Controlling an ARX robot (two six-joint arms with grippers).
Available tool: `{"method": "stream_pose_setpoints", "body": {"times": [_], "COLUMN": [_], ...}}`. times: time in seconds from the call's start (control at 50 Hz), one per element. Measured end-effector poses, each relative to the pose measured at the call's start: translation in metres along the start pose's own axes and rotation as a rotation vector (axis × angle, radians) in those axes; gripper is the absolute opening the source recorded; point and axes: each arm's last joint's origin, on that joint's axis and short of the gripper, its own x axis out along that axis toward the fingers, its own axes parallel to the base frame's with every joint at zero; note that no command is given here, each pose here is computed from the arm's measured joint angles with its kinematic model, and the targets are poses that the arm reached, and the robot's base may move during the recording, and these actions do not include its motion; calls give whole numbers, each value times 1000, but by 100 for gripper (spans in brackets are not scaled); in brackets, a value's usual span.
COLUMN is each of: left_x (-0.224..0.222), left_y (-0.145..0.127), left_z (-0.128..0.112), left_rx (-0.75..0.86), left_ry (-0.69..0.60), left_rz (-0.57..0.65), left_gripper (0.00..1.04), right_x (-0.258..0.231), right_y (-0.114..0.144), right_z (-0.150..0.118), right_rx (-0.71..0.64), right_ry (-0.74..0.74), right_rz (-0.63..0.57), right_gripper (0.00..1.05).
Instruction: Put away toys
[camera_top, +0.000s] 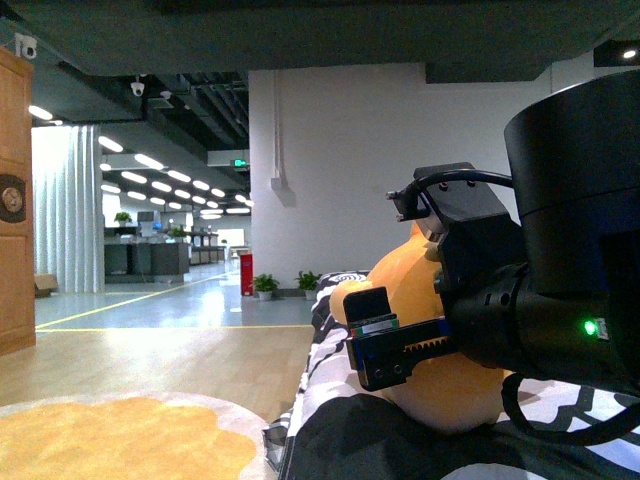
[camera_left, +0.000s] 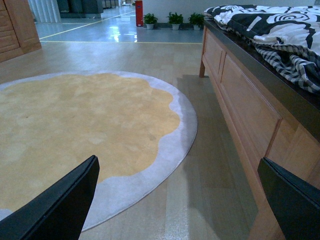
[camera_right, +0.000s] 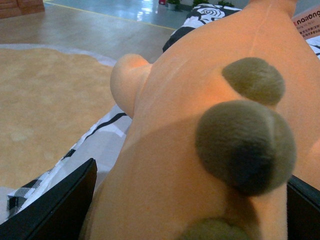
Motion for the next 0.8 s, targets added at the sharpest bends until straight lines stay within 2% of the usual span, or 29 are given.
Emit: {"method": "stream_pose_setpoints", "body": {"times": [0.06,0.2,0.32,0.4,0.64,0.801], "left_x": [0,0,0,0,0,0], "left_y": [0,0,0,0,0,0], "left_z": [0,0,0,0,0,0], "left_rx": [0,0,0,0,0,0], "left_ry": [0,0,0,0,0,0], "left_rz": [0,0,0,0,0,0], "left_gripper": [98,98,98,98,98,98], "right_x": [-1,-2,-8,-12,-40,-69], "right_y": [-1,-1,-3,-3,-6,-18], "right_z": [-1,-2,5,11,46,78], "right_rx": [3,4,12,15,52,86], "right_ry": [-8,-12,-28,-44,-144,-243], "right_rz": [-12,-30,-15,4,108,179], "right_gripper": [97,77,54,45,13,7]}}
